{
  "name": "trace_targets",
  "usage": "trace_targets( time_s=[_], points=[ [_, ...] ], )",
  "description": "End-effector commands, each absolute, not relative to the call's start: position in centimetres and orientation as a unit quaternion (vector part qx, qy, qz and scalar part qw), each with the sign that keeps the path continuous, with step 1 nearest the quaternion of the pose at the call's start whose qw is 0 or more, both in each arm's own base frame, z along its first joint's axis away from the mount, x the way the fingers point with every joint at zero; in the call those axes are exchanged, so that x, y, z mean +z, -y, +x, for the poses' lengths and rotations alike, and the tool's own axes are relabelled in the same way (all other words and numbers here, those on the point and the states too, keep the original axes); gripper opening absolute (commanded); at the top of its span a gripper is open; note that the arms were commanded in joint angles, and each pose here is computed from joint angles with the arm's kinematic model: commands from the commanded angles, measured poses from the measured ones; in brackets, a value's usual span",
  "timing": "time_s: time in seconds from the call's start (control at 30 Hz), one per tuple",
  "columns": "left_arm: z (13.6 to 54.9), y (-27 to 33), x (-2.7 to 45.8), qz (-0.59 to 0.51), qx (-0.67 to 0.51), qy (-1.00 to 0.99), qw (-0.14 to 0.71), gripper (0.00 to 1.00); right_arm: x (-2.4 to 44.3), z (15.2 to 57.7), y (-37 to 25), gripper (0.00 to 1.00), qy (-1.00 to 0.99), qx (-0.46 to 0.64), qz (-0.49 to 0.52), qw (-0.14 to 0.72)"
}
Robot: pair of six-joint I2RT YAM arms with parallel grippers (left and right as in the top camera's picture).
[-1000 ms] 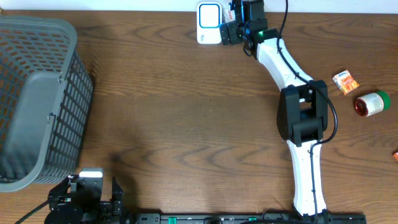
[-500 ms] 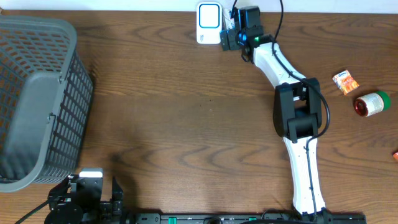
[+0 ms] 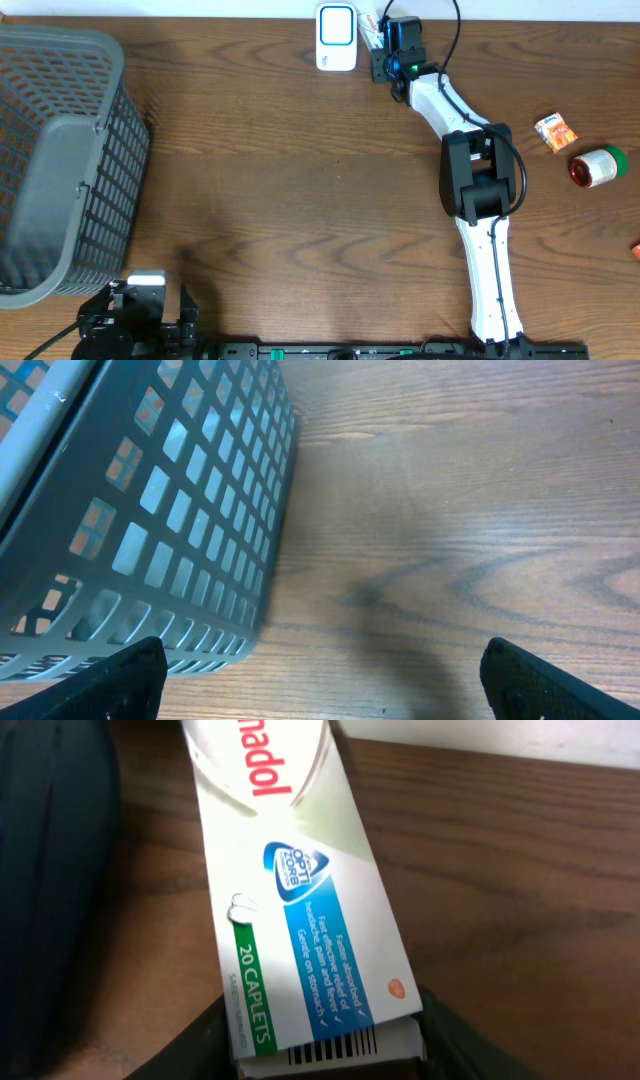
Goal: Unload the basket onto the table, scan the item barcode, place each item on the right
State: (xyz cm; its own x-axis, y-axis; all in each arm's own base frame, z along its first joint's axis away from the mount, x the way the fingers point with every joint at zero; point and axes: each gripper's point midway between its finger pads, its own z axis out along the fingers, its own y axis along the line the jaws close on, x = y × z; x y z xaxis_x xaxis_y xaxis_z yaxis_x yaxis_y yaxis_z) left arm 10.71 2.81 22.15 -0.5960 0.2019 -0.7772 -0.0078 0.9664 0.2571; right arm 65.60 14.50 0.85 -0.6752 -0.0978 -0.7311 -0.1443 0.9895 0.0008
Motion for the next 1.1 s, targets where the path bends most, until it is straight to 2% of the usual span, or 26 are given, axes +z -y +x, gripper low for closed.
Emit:
trace_targets(
  time_s=[0.0,0.13,0.33,0.5,0.57,0.63,0.8,0.83,0.9,0.93,0.97,1.07],
  points=[
    [10.7,-2.7,22.3,0.057,0.114,-0.884,0.450,0.99,-2.2,64.9,-13.9,0.29,-0.927,0.021,-0.057,0.370],
    [10.7,-2.7,22.3,0.057,0.114,-0.884,0.450,0.99,-2.2,64.5,-13.8,0.11,-0.931,0.020,-0.057,0.360],
    [10.7,-2.7,22.3,0.057,0.114,-0.884,0.450,0.99,1.0,62.8,-12.9,0.01,-0.942,0.013,-0.056,0.331],
    [10.7,-2.7,22.3,0.057,0.114,-0.884,0.450,0.99,4.5,60.4,-12.1,0.01,-0.953,0.007,-0.056,0.296],
    [10.7,-2.7,22.3,0.057,0.114,-0.884,0.450,0.99,5.3,58.4,-11.5,0.01,-0.964,0.003,-0.049,0.262],
    [10.7,-2.7,22.3,0.057,0.114,-0.884,0.450,0.99,5.5,54.3,-10.4,0.01,-0.982,-0.004,-0.022,0.185],
    [10.7,-2.7,22.3,0.057,0.114,-0.884,0.450,0.99,6.8,51.1,-10.1,0.01,-0.990,-0.013,-0.022,0.136],
    [10.7,-2.7,22.3,0.057,0.114,-0.884,0.450,0.99,7.6,50.6,-10.1,0.03,-0.991,-0.012,-0.015,0.132],
    [10.7,-2.7,22.3,0.057,0.114,-0.884,0.450,0.99,8.8,50.4,-10.2,0.16,-0.990,-0.005,-0.004,0.139],
    [10.7,-2.7,22.3,0.057,0.114,-0.884,0.450,0.99,9.7,51.0,-10.8,0.37,-0.987,0.014,-0.002,0.158],
    [10.7,-2.7,22.3,0.057,0.114,-0.884,0.450,0.99,10.2,51.5,-11.2,0.51,-0.985,0.024,-0.003,0.171],
    [10.7,-2.7,22.3,0.057,0.114,-0.884,0.450,0.99,10.7,54.4,-11.9,0.83,-0.973,0.038,-0.002,0.228]
  ],
)
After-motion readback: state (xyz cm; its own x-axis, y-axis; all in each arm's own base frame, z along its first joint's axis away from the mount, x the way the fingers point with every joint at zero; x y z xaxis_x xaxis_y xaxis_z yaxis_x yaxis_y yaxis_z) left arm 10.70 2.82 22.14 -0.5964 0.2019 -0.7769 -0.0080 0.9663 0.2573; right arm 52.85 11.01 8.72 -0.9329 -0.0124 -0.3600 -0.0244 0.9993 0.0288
